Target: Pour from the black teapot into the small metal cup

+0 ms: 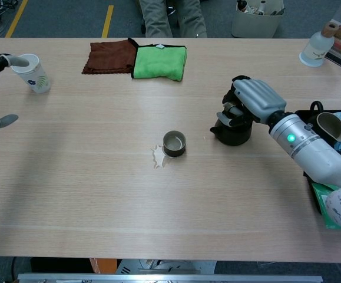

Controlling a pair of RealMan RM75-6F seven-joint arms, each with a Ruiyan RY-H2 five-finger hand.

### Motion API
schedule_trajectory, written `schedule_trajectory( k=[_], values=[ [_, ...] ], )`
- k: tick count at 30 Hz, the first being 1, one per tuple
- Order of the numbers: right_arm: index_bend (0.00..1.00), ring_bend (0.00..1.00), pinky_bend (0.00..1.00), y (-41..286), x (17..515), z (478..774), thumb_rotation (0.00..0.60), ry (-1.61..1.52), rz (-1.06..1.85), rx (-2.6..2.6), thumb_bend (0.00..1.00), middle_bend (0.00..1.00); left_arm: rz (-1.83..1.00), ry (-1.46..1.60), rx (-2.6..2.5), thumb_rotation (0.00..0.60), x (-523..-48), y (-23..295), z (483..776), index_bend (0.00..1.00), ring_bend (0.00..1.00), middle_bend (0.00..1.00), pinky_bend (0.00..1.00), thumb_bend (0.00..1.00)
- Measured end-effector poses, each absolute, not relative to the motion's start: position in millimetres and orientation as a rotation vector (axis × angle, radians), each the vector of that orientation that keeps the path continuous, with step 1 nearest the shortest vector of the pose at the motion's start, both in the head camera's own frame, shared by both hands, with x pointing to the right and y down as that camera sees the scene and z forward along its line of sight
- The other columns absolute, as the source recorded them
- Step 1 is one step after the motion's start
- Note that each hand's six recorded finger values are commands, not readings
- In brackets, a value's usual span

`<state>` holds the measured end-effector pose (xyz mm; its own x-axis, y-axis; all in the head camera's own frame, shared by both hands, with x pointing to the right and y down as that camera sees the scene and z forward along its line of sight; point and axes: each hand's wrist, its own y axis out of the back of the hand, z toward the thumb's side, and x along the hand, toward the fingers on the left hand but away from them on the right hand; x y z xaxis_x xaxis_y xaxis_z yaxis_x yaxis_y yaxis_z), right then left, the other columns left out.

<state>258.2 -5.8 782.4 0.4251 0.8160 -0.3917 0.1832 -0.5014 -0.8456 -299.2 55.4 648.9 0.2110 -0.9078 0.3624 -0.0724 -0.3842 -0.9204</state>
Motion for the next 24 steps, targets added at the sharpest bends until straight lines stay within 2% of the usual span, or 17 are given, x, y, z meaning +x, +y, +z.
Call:
schedule_trajectory(
  k=[12, 14, 19, 24],
  values=[
    [0.85, 0.72, 0.1, -2.9, 262.3, 785.0, 0.577, -0.817, 1.088, -1.916, 0.33, 0.7, -1.277, 0.93, -1.671, 0.6, -298.1, 55.5, 651.1, 0.11, 0.12, 0.12, 0.16, 0.25],
    [0.85, 0.71, 0.09, -2.5, 262.3, 785.4, 0.576, -0.817, 1.088, -1.917, 0.29, 0.7, -1.279, 0.933, -1.682, 0.6, -298.1, 55.7, 652.0, 0.11, 0.12, 0.12, 0.16, 0.25],
    [0.83, 0.69, 0.07, -2.1, 261.5, 785.4, 0.575, -0.826, 1.085, -1.93, 0.01, 0.68, -1.28, 0.934, -1.689, 0.6, -298.3, 55.4, 652.8, 0.11, 0.12, 0.12, 0.16, 0.25],
    [0.82, 0.68, 0.05, -2.5, 260.7, 784.2, 0.541, -0.84, 1.074, -1.957, 0.0, 0.68, -1.28, 0.932, -1.691, 0.6, -298.1, 55.1, 653.8, 0.11, 0.12, 0.12, 0.16, 0.25]
  ],
)
